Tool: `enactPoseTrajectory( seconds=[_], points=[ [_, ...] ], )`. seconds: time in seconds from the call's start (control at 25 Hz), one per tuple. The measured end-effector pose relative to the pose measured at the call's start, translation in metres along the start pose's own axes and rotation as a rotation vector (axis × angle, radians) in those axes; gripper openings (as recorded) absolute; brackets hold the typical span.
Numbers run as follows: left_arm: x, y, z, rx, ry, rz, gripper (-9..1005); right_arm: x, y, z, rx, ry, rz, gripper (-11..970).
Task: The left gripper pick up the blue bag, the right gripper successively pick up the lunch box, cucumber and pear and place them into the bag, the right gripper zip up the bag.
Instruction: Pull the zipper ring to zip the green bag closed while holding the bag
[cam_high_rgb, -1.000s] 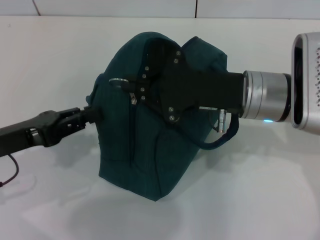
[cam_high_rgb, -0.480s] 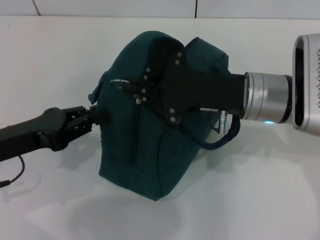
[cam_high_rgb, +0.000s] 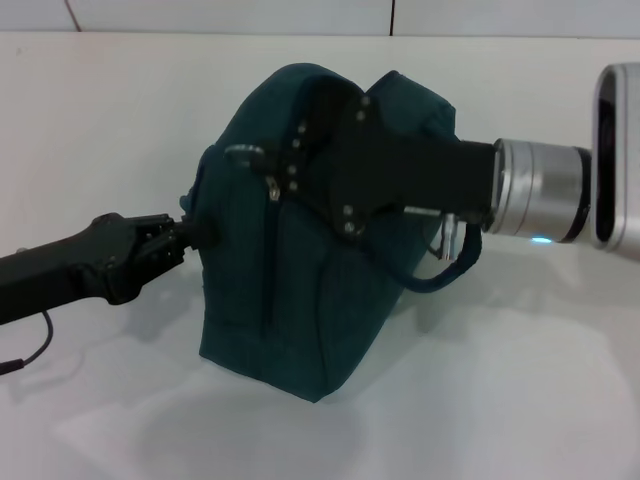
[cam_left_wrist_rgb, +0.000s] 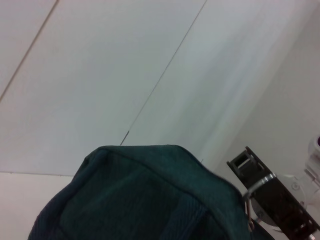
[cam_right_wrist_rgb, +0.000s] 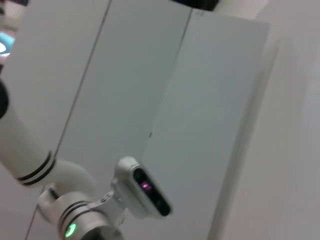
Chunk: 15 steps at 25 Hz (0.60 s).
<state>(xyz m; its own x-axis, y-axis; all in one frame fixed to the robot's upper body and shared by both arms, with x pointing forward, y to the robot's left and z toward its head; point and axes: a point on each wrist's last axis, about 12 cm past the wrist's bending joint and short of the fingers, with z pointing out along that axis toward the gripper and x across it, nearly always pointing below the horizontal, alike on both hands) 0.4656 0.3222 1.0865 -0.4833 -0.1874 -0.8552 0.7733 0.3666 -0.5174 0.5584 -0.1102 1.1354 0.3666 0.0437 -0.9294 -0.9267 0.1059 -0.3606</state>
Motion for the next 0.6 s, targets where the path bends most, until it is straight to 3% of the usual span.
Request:
enactPoseTrajectory(
  seconds=[0.36, 0.6],
  points=[
    [0.002, 0.0, 0.003, 0.013, 0.019, 0.01, 52, 0.0, -0.005, -0.01, 0.101, -0.036, 0.07, 4],
    [0.002, -0.001, 0.003, 0.021, 0.029, 0.009, 49, 0.006, -0.006, -0.018, 0.157, -0.036, 0.178, 4]
  ],
)
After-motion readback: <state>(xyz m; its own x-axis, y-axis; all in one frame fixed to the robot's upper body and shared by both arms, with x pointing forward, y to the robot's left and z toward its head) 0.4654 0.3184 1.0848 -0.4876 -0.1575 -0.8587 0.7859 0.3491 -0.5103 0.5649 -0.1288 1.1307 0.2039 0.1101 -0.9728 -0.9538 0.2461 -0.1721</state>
